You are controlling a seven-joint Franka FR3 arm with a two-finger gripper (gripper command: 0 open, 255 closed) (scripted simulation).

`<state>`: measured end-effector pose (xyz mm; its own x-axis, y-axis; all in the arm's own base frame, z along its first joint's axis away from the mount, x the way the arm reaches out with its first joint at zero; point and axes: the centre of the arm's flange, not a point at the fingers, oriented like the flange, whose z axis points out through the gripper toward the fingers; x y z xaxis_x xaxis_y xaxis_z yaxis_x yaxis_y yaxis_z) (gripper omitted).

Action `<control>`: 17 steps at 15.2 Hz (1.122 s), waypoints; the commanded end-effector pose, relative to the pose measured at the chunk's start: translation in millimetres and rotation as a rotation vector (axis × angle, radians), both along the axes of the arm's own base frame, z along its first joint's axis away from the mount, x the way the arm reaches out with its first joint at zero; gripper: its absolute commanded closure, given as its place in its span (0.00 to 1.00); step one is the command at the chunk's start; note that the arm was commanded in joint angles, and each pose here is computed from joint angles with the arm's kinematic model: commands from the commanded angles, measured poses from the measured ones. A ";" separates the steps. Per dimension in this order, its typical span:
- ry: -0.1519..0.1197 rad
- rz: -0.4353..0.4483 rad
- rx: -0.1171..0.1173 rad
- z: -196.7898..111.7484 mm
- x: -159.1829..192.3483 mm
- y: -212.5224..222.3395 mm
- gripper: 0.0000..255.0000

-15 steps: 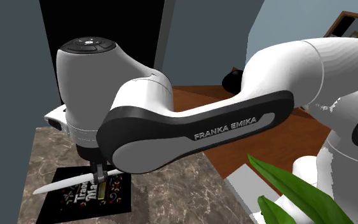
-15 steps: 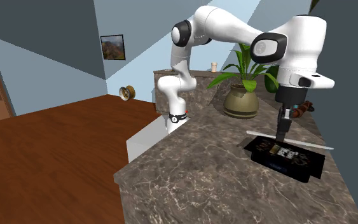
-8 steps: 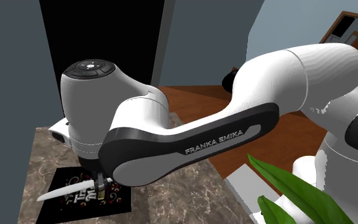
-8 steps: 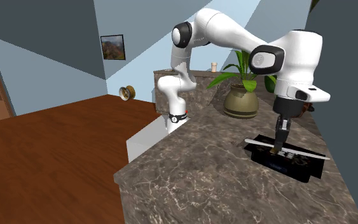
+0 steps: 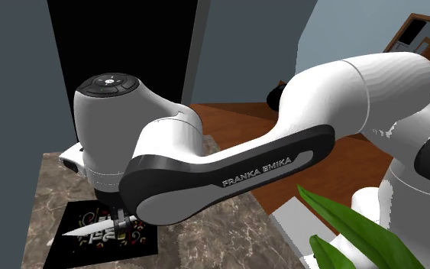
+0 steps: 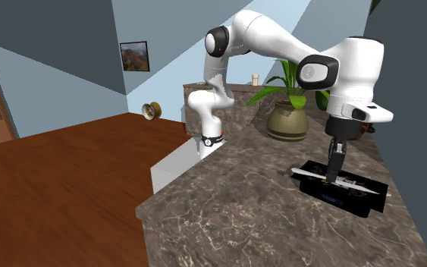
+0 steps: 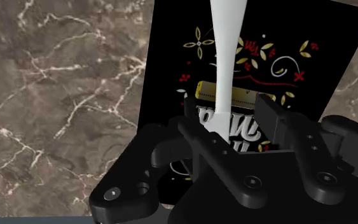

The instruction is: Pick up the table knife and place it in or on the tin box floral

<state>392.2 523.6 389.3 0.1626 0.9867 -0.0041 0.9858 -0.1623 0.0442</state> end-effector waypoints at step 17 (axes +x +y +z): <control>0.000 0.000 0.000 50.0 -2.2 0.5 0.00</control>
